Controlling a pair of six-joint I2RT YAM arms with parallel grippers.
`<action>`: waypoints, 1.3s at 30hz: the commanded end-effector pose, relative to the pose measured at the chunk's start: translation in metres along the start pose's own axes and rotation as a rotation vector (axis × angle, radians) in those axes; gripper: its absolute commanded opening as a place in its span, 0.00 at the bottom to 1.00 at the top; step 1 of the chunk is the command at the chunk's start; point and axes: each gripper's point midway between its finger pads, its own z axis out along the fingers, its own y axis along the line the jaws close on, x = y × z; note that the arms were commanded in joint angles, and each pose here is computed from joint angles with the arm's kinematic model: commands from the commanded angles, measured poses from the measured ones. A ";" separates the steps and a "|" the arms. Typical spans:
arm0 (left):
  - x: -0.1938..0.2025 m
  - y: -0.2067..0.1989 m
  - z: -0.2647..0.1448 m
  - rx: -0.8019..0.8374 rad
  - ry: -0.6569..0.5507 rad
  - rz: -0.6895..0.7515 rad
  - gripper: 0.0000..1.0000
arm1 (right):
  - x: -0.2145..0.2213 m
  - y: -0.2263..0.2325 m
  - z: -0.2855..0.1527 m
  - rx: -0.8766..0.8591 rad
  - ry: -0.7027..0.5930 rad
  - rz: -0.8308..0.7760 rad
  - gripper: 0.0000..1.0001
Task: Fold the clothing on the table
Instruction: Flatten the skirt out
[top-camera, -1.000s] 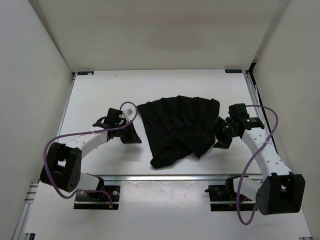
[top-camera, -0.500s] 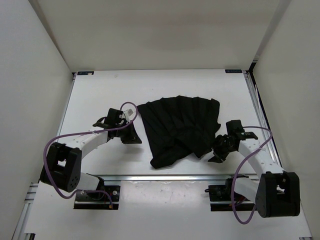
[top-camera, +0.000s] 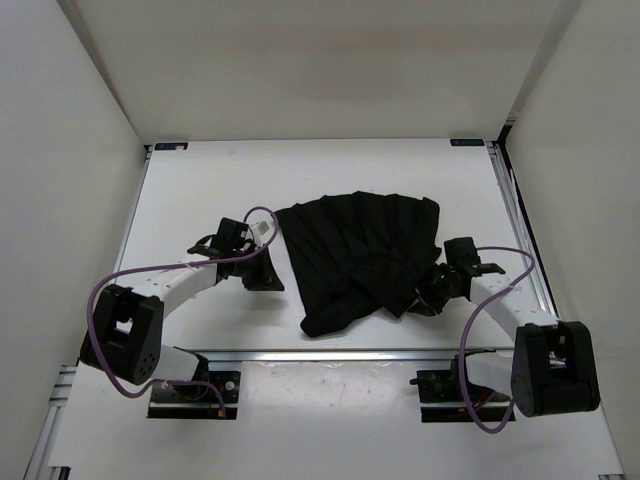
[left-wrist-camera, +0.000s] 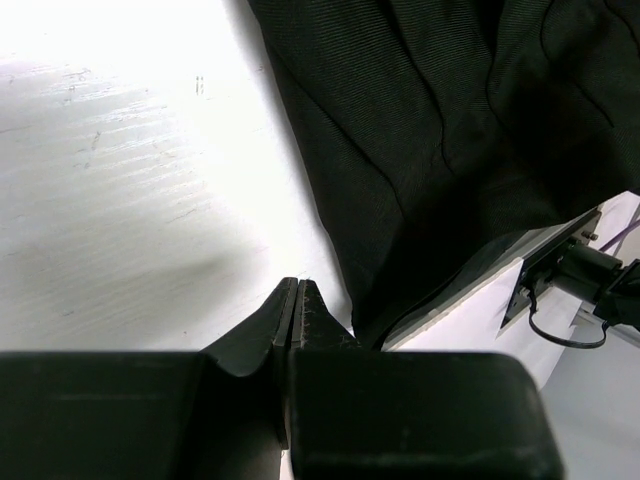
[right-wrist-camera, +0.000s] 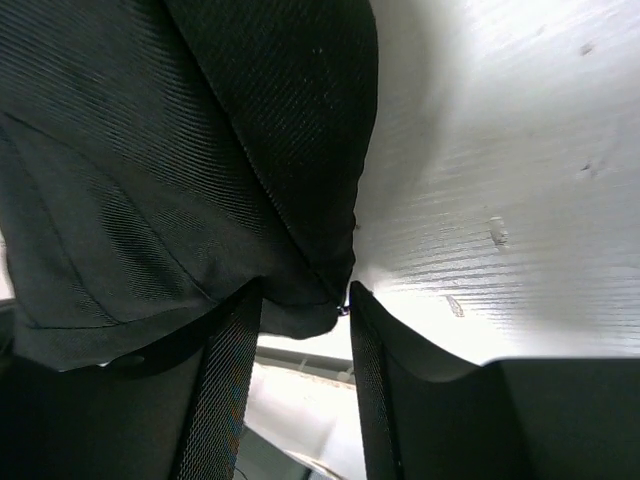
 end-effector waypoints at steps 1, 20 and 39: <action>-0.006 -0.001 -0.004 0.006 -0.019 0.015 0.00 | 0.004 0.000 0.004 0.028 0.018 -0.026 0.46; -0.014 0.014 -0.012 -0.025 -0.048 -0.025 0.00 | 0.002 -0.032 0.015 0.171 0.014 -0.144 0.00; -0.018 0.012 -0.013 -0.008 -0.063 -0.022 0.00 | -0.130 -0.063 -0.176 0.666 -0.468 -0.178 0.00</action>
